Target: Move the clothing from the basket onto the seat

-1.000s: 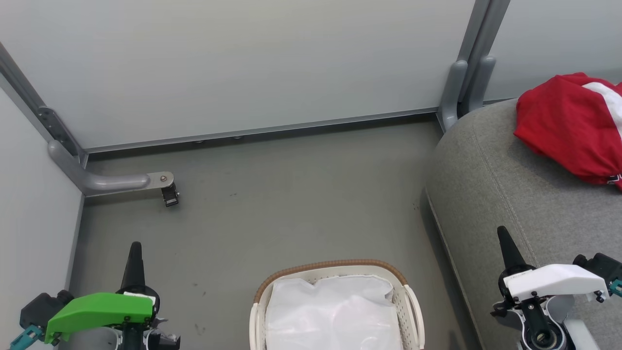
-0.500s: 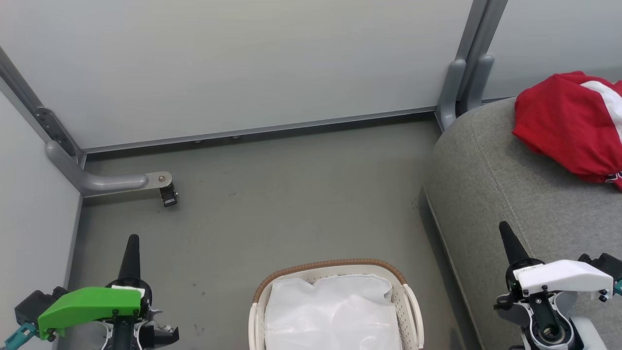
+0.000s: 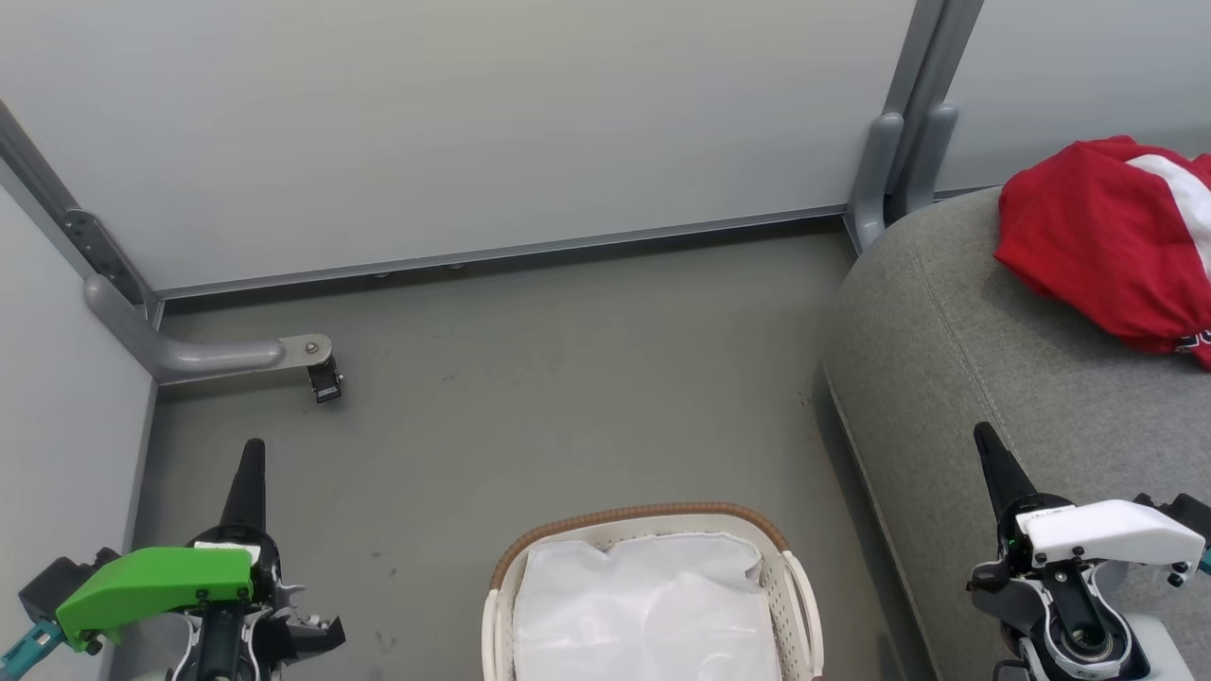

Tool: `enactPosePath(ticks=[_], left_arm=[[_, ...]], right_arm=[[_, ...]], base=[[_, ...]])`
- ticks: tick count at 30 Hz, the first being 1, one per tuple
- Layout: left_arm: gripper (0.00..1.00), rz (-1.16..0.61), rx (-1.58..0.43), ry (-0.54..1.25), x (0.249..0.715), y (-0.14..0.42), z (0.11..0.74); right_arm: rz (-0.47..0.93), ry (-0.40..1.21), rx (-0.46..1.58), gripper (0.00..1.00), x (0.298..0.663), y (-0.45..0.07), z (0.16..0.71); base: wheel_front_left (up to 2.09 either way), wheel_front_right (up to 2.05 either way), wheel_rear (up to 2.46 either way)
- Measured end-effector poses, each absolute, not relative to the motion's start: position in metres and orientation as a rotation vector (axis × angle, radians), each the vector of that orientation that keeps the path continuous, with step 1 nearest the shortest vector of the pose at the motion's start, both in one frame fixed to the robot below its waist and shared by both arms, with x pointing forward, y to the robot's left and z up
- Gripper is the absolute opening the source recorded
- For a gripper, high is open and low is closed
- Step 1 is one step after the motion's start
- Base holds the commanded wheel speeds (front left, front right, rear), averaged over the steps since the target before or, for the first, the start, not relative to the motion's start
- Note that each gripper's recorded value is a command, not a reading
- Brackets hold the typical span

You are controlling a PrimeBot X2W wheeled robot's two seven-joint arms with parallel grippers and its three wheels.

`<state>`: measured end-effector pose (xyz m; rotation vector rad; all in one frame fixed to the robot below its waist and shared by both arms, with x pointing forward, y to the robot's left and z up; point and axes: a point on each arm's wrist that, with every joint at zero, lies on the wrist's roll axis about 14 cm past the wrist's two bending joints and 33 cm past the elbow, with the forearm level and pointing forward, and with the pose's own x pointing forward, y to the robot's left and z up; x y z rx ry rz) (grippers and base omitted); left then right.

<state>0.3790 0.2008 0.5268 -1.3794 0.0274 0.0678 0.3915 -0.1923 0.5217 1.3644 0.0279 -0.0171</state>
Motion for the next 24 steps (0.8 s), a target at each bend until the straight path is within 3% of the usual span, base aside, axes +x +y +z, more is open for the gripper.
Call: enactPosePath(ticks=[24], left_arm=[[0.00, 0.018, -1.538, 0.012, 0.387, 0.200, 0.541]], right_arm=[[-0.001, 0.003, 1.535, 0.00, 0.393, -0.199, 0.529]], base=[[0.00, 0.00, 0.00]])
